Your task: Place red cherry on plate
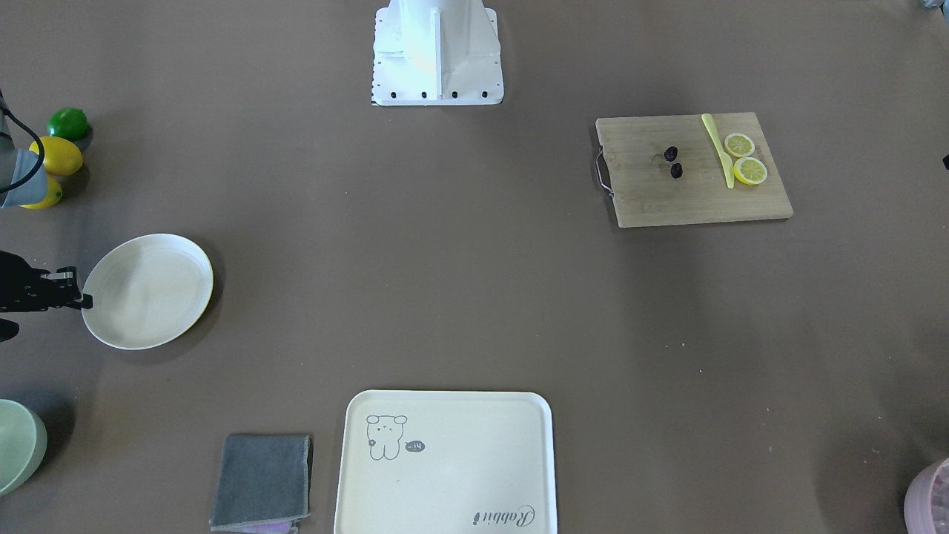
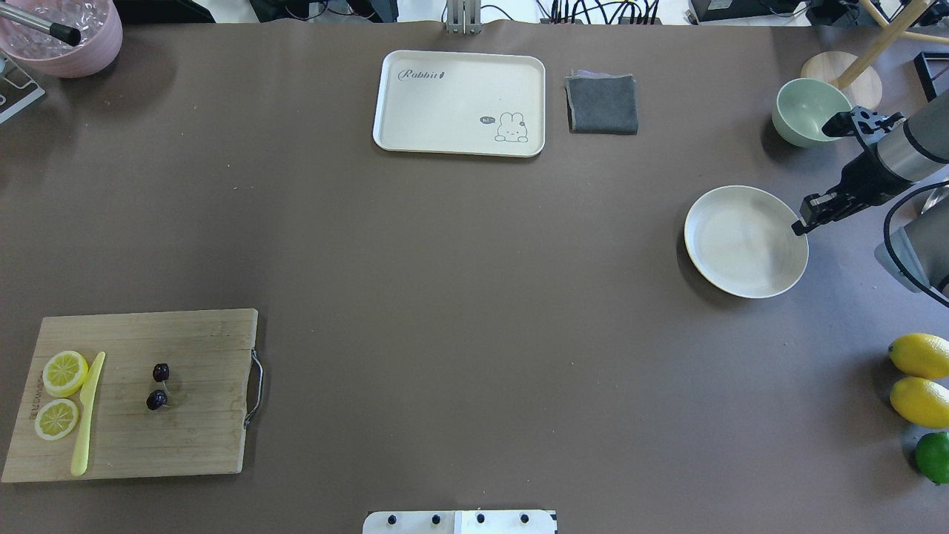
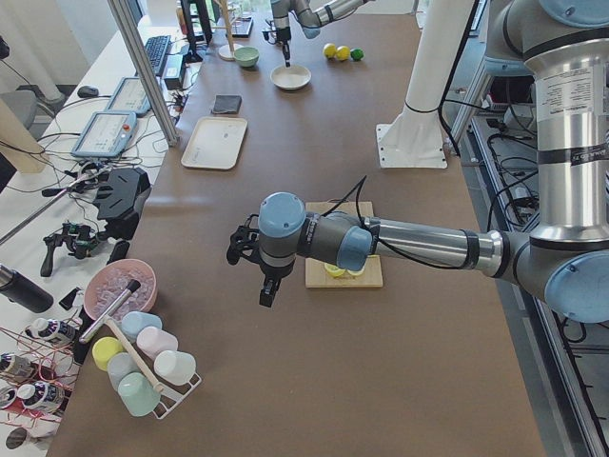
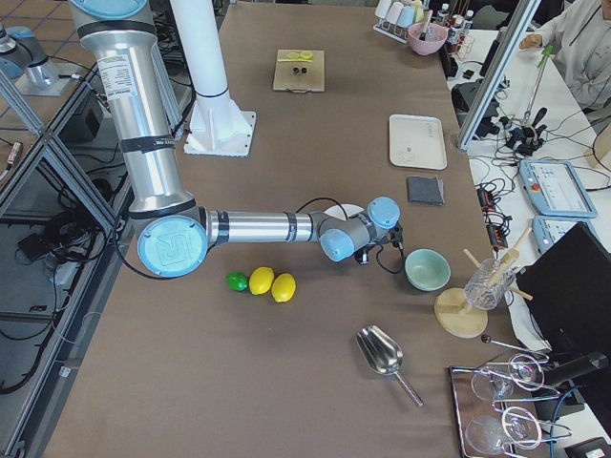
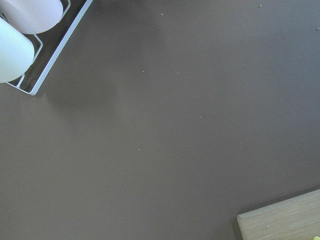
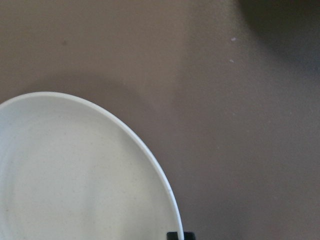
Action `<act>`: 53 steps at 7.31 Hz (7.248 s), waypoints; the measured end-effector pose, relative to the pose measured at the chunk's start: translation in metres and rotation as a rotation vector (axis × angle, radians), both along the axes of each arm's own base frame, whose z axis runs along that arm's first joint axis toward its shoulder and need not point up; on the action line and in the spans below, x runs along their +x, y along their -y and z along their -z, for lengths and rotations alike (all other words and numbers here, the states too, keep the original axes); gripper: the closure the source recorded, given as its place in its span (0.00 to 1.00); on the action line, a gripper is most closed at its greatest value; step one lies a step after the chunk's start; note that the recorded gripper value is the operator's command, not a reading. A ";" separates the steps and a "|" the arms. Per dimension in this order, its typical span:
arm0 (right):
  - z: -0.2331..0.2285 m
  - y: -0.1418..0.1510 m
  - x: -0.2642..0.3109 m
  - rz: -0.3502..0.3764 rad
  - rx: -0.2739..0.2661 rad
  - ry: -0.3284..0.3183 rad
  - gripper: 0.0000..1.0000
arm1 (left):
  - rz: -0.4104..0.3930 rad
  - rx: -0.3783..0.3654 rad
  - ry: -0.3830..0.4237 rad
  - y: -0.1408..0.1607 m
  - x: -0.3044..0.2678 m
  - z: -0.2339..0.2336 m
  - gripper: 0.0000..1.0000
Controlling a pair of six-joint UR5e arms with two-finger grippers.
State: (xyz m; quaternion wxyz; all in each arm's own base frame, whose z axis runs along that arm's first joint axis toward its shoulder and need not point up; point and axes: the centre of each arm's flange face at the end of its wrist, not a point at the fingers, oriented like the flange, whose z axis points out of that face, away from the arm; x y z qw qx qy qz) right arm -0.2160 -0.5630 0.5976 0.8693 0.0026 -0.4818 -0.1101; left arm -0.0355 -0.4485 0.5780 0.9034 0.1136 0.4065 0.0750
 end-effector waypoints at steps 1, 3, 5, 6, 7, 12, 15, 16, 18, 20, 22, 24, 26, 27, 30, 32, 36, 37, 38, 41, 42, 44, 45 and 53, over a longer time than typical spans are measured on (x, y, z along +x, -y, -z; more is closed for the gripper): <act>0.017 0.006 0.001 -0.009 -0.019 0.037 1.00 | 0.007 -0.009 -0.008 0.001 0.002 0.003 0.02; 0.067 0.013 -0.007 -0.029 -0.069 0.109 1.00 | 0.060 -0.081 -0.063 0.008 0.029 0.033 0.02; 0.130 -0.010 -0.052 -0.039 -0.132 0.136 1.00 | 0.112 -0.156 -0.134 0.006 0.102 0.069 0.02; 0.161 -0.032 -0.087 -0.053 -0.152 0.125 1.00 | 0.129 -0.184 -0.158 -0.001 0.143 0.081 0.02; 0.192 -0.056 -0.128 -0.071 -0.164 0.110 1.00 | 0.140 -0.216 -0.170 -0.009 0.180 0.091 0.03; 0.271 -0.147 -0.273 -0.114 -0.183 0.089 1.00 | 0.149 -0.323 -0.111 -0.082 0.323 0.105 0.10; 0.290 -0.172 -0.303 -0.129 -0.197 0.096 1.00 | 0.101 -0.330 -0.055 -0.121 0.351 0.090 0.30; 0.291 -0.175 -0.306 -0.134 -0.196 0.095 1.00 | 0.094 -0.331 -0.045 -0.126 0.352 0.087 0.37; 0.292 -0.176 -0.307 -0.140 -0.192 0.095 0.83 | 0.092 -0.334 -0.035 -0.129 0.353 0.082 0.38; 0.292 -0.177 -0.307 -0.140 -0.190 0.095 0.76 | 0.090 -0.333 -0.033 -0.129 0.355 0.081 0.38; 0.289 -0.177 -0.306 -0.141 -0.189 0.092 0.01 | 0.084 -0.327 -0.036 -0.129 0.361 0.084 0.48; 0.290 -0.176 -0.303 -0.151 -0.181 0.094 0.01 | 0.084 -0.317 -0.032 -0.130 0.367 0.083 0.68; 0.294 -0.174 -0.300 -0.167 -0.170 0.100 0.01 | 0.082 -0.314 -0.031 -0.129 0.372 0.083 0.96; 0.296 -0.174 -0.298 -0.170 -0.167 0.104 0.01 | 0.080 -0.310 -0.038 -0.128 0.372 0.087 1.00; 0.298 -0.169 -0.290 -0.184 -0.163 0.111 0.01 | 0.072 -0.293 -0.075 -0.124 0.375 0.107 1.00; 0.299 -0.151 -0.258 -0.232 -0.149 0.126 0.01 | 0.064 -0.249 -0.165 -0.106 0.401 0.161 1.00; 0.225 -0.113 -0.159 -0.293 -0.059 0.043 0.00 | 0.101 -0.293 -0.332 -0.069 0.516 0.309 1.00; 0.202 -0.107 -0.134 -0.289 -0.039 0.016 0.00 | 0.119 -0.305 -0.343 -0.069 0.547 0.334 1.00; 0.180 -0.101 -0.106 -0.278 -0.023 -0.005 0.00 | 0.126 -0.309 -0.345 -0.071 0.569 0.347 1.00; 0.140 -0.100 -0.052 -0.254 0.015 -0.041 0.00 | 0.142 -0.289 -0.350 -0.076 0.609 0.372 0.48; 0.136 -0.102 -0.047 -0.252 0.016 -0.045 0.00 | 0.144 -0.285 -0.352 -0.077 0.613 0.376 0.03; 0.138 -0.107 -0.040 -0.250 0.018 -0.038 0.00 | 0.147 -0.281 -0.357 -0.077 0.612 0.379 0.02; 0.140 -0.109 -0.034 -0.254 0.017 -0.033 0.00 | 0.158 -0.277 -0.362 -0.070 0.602 0.382 0.02; 0.027 -0.113 0.131 -0.220 0.128 -0.120 0.00 | -0.081 0.012 0.040 0.066 0.159 0.119 0.02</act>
